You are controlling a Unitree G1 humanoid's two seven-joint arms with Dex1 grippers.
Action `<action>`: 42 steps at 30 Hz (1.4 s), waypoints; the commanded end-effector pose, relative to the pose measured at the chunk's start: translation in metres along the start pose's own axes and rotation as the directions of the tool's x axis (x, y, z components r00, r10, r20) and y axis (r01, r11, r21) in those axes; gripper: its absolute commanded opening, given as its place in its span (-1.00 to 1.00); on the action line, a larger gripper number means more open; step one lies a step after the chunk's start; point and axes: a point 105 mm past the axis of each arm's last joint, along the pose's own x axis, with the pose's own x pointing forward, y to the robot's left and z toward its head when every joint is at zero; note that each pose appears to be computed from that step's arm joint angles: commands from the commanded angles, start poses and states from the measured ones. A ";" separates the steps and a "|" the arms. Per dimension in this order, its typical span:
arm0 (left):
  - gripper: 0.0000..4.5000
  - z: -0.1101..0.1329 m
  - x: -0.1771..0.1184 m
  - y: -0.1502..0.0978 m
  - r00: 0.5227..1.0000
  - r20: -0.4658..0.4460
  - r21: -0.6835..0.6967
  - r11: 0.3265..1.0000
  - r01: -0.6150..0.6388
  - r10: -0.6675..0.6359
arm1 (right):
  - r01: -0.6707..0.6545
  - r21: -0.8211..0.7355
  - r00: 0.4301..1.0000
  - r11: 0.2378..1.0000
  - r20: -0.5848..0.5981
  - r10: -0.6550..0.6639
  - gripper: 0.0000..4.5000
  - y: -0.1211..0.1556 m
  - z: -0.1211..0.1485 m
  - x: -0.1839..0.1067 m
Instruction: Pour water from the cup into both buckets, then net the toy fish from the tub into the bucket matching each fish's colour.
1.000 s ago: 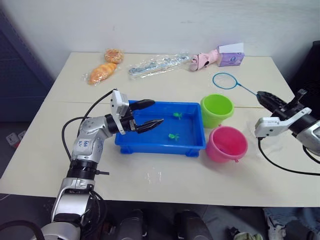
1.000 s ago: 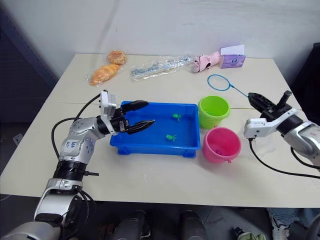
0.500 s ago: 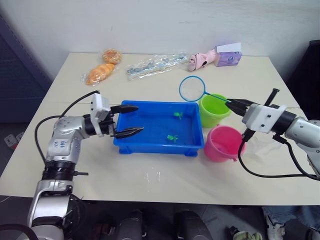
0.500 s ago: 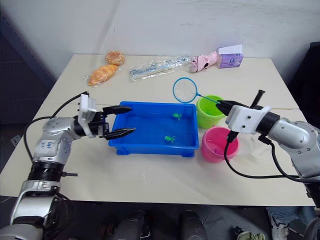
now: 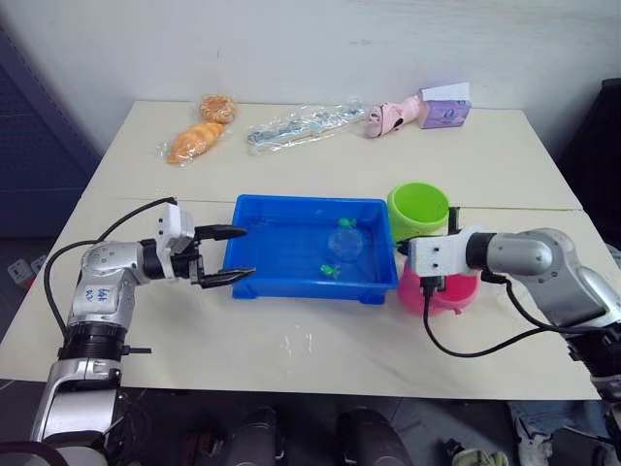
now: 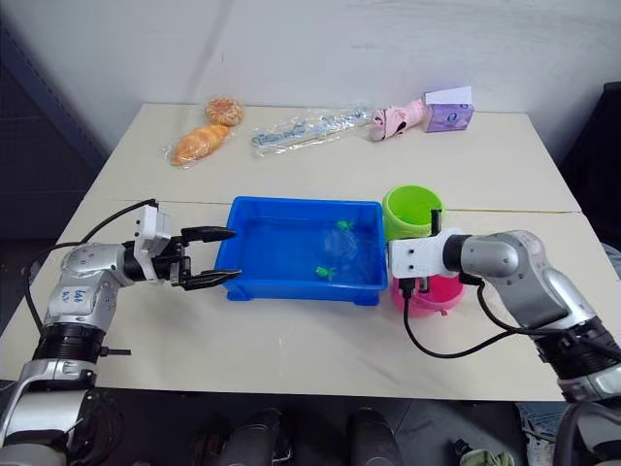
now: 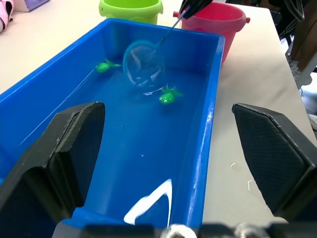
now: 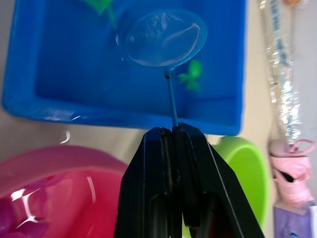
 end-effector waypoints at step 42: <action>0.97 0.053 0.059 -0.003 0.959 0.285 -0.065 0.998 0.008 0.011 | 0.518 0.378 0.855 0.768 -0.220 -0.469 -1.00 -0.051 -0.075 -0.123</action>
